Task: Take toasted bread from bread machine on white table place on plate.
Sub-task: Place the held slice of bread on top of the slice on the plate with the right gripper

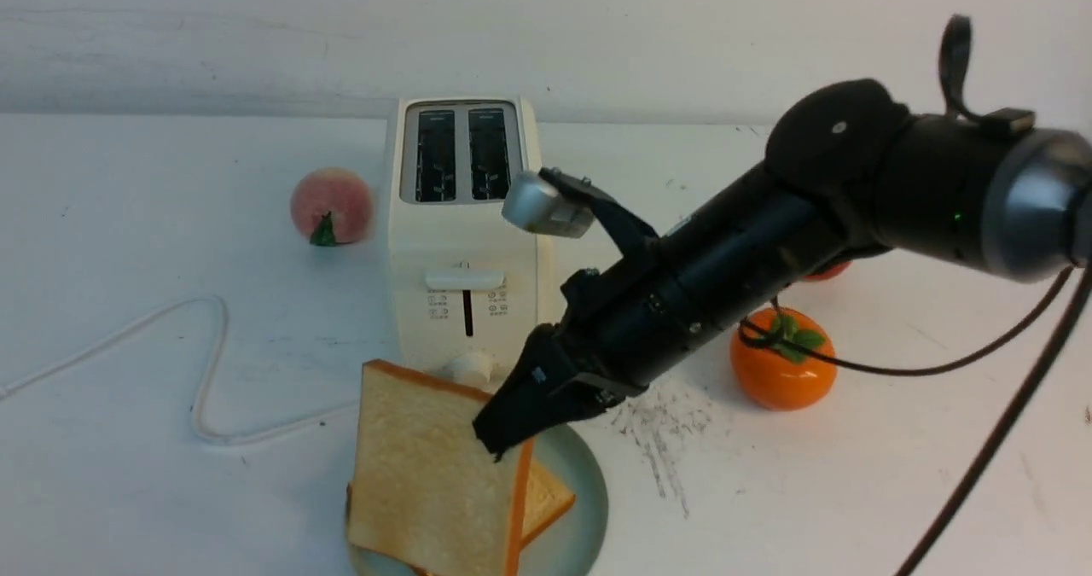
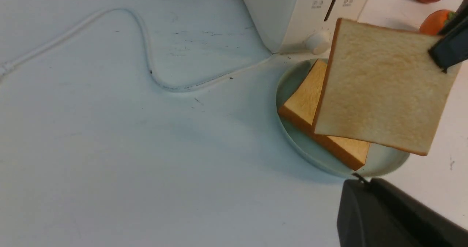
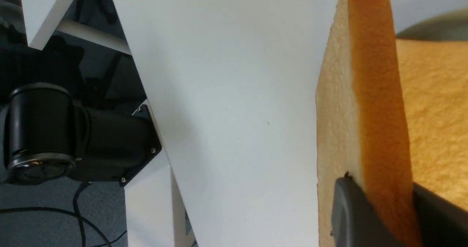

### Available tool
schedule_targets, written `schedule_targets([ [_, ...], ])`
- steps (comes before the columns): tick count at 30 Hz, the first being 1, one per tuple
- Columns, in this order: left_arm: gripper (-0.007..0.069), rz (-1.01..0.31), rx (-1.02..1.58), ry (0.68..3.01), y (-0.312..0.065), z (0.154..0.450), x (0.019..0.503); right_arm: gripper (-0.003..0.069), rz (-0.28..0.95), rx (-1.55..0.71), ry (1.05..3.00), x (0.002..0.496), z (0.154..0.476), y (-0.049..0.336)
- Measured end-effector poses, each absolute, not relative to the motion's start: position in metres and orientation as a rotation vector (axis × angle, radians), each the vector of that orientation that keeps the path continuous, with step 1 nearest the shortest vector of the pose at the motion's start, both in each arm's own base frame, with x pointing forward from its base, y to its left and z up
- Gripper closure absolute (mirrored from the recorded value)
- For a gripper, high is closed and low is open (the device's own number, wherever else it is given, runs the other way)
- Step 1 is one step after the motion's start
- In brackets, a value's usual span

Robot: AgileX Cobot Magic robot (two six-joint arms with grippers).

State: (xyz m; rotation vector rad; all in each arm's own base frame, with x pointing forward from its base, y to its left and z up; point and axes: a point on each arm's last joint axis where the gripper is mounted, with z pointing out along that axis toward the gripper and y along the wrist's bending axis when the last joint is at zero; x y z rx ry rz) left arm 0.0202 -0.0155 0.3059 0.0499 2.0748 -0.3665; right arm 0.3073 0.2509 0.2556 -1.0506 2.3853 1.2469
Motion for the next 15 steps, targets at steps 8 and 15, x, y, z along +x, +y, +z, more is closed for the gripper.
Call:
schedule_targets([
  [8, 0.0639, -0.365, 0.05, 2.088, -0.016, 0.303, 0.021, 0.0542, 1.216, -0.971, 2.451, 0.321, 0.224, 0.256],
  [15, 0.0639, -0.366, 0.05, 2.088, -0.016, 0.303, 0.021, 0.0519, 1.174, -0.983, 2.464, 0.324, 0.217, 0.255],
])
